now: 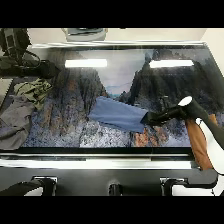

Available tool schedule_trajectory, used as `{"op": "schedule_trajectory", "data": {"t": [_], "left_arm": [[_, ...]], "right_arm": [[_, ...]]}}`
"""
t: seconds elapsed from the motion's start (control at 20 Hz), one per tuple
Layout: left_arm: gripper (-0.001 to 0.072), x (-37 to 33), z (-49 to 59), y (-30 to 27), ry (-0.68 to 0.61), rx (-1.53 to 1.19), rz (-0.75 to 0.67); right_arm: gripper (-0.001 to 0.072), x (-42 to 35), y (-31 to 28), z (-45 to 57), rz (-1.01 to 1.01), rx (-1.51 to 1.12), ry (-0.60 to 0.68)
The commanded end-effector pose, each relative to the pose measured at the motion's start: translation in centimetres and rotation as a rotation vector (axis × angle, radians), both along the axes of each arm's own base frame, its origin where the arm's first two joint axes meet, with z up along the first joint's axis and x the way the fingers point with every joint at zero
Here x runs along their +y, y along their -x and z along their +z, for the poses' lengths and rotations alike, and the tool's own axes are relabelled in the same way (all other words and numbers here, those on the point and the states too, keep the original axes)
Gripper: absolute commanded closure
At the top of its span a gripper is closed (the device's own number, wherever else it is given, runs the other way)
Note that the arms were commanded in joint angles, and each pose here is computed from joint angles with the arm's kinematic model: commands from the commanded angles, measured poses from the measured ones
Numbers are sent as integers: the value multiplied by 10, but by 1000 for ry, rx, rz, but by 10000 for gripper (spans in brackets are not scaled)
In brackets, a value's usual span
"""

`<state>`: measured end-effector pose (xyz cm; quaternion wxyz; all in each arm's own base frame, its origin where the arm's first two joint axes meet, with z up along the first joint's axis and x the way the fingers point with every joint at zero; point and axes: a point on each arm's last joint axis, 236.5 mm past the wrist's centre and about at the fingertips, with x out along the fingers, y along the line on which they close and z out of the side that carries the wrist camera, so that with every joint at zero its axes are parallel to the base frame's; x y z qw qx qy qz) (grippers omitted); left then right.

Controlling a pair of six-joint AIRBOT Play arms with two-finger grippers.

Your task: Fold the shirts.

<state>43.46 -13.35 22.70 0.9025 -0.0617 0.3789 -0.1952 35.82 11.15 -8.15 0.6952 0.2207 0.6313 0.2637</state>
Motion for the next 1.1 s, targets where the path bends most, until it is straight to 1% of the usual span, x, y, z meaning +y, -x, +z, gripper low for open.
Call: {"op": "schedule_trajectory", "data": {"t": [0.0,0.05,0.1,0.2,0.3,0.4,0.5,0.65,0.8,1.05], "left_arm": [[672,1,0,-1,-3,-3,2],[671,1,0,-1,-4,-5,3],[671,2,0,-1,-9,-5,5],[671,3,0,-1,-10,-5,5],[671,5,-1,-2,-21,-7,10],[671,15,-5,-5,-68,-10,30],[671,23,-10,-8,-104,-7,45],[670,24,-20,-10,-111,13,44],[670,24,-32,-8,-115,41,43],[670,24,-54,-6,-157,67,3]], "right_arm": [[204,29,-11,-11,-103,-43,-125],[388,36,-16,-2,-91,-88,-171],[676,39,-22,9,-73,-138,-209],[669,32,-34,38,-34,-205,-250],[669,9,-49,81,7,-307,-249],[669,-32,-60,123,-16,-357,-173],[669,-96,-61,154,-77,-359,-11],[669,-175,-50,205,-175,-407,136],[669,-236,-37,241,-324,-432,212],[669,-299,-23,264,-526,-457,263]]}}
